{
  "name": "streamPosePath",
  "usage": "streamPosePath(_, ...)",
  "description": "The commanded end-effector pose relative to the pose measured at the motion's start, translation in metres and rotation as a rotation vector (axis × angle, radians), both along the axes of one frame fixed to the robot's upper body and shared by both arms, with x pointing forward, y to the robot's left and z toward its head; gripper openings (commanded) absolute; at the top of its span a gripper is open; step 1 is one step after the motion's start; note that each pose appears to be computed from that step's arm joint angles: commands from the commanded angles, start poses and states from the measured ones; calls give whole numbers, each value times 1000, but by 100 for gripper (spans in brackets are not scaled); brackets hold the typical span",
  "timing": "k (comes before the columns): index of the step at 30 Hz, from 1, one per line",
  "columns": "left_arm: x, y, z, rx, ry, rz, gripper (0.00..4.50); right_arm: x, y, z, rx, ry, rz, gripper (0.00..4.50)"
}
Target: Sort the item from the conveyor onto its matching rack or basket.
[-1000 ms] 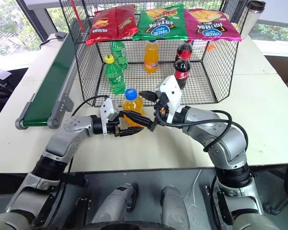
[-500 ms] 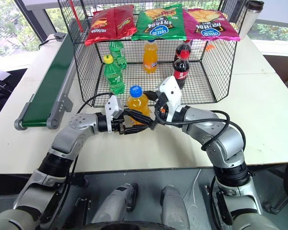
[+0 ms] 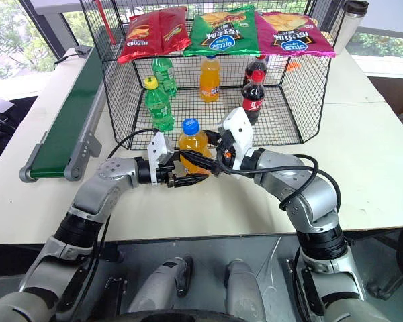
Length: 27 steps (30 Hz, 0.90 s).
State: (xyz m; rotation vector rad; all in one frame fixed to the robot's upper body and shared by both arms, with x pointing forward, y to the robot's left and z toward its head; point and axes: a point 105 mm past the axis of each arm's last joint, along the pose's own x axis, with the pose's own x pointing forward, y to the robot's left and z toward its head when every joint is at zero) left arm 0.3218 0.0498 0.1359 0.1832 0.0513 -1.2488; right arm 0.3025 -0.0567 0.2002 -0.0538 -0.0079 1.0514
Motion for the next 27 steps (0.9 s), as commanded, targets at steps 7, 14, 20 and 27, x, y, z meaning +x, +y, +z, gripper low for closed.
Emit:
streamPosePath(7,-1,-1,23,-40,-41,-18,442,-3,0,12,20,-45,-3,259)
streamPosePath(14,-8,3,20,-22,-2,-48,448,-3,0,14,25,-42,0,259)
streamPosePath(20,-8,30,14,36,-4,29,448,0,-2,16,21,-56,-11,259)
streamPosePath(27,1,80,19,61,-89,303,448,35,-12,28,8,-138,-185,259)
